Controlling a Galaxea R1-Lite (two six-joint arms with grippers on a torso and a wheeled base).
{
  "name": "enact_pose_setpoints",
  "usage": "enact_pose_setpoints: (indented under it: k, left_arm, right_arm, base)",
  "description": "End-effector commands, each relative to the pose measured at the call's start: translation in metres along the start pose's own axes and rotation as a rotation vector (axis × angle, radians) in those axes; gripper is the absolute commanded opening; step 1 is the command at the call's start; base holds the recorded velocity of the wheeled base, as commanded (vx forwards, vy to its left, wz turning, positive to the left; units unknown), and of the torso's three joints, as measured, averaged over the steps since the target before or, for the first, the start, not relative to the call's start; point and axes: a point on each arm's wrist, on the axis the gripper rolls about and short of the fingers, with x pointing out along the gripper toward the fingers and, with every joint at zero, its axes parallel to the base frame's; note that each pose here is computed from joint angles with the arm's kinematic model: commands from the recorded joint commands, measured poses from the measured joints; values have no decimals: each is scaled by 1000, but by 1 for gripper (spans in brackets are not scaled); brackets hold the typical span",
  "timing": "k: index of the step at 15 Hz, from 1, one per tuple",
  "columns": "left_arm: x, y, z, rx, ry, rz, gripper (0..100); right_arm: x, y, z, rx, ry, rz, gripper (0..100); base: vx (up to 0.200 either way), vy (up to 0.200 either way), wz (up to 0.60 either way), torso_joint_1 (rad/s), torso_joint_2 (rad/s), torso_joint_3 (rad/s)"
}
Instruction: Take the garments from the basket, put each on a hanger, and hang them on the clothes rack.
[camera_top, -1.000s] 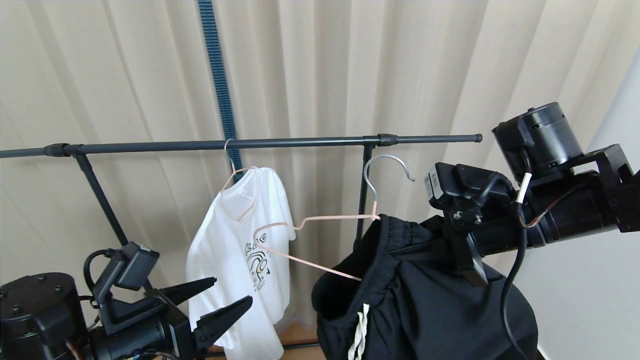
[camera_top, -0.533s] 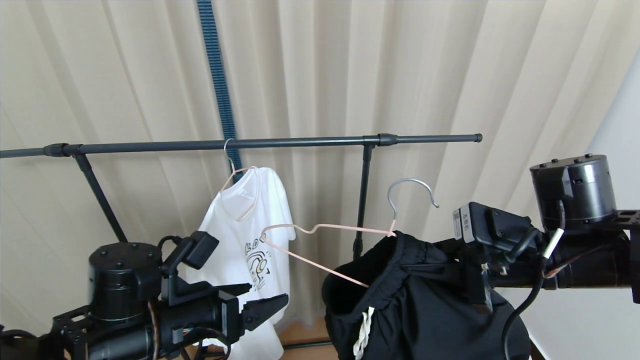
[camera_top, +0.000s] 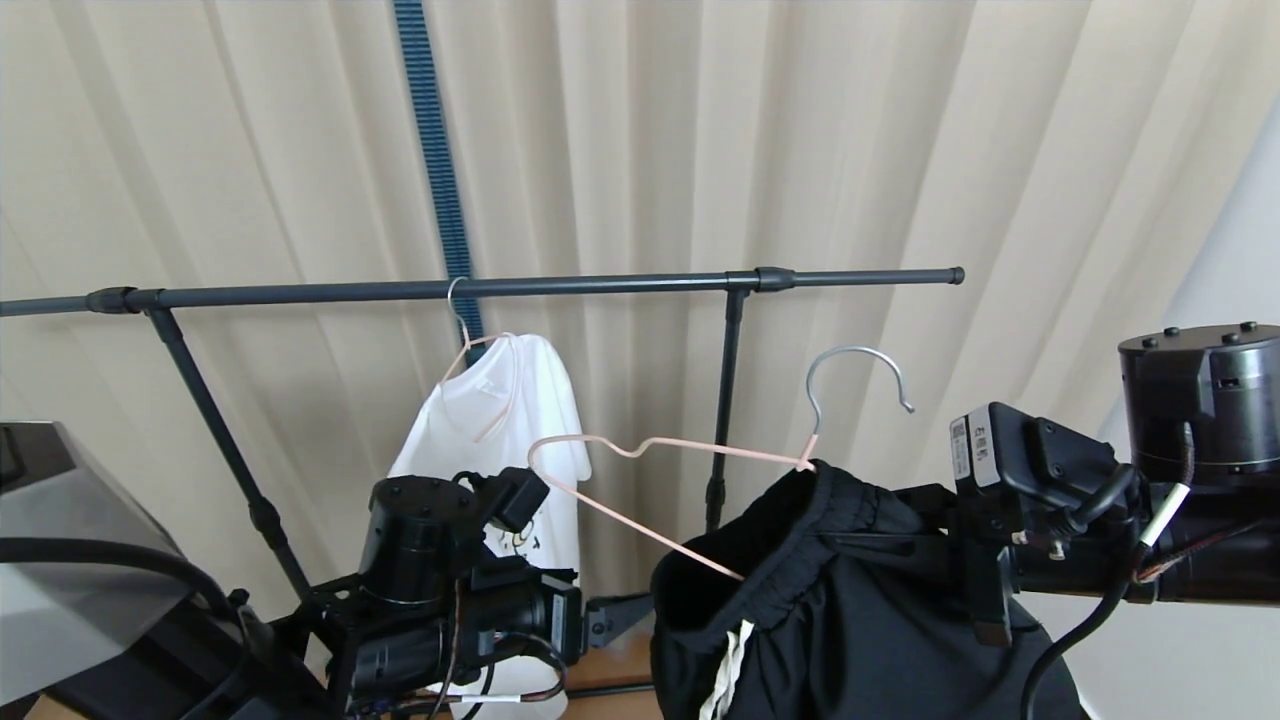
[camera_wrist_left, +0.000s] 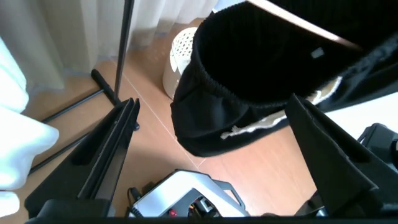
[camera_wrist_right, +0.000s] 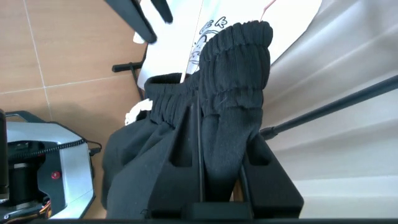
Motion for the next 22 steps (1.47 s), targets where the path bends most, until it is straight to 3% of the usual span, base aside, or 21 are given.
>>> enact_pose_setpoints:
  k: [1,6,17,18,22]
  left_arm:
    - [12,3,-4,-6,26,4,100]
    - [34,7,4,-20,-29,13,100]
    - [64,-2,-10,6,3,40,100]
    - [64,-2,-10,8,0,52,0]
    - [49,-6,-12,53,-55,43,0]
  right_arm:
    - [-4,1,3,-8,-10,-7,0]
    - [-10,7,5,-14,-21,-4,0]
    - [-14,16,12,-28,-47,13,0]
    - [-14,16,11,-25,-44,13,0]
    - [-12,10,8,-10,-32,-3,0]
  base:
    - [0,0,0,0,0,0]
    - [0,0,0,0,0,0]
    - [0,0,0,0,0,0]
    - [0,0,0,0,0,0]
    - [0,0,0,0,0,0]
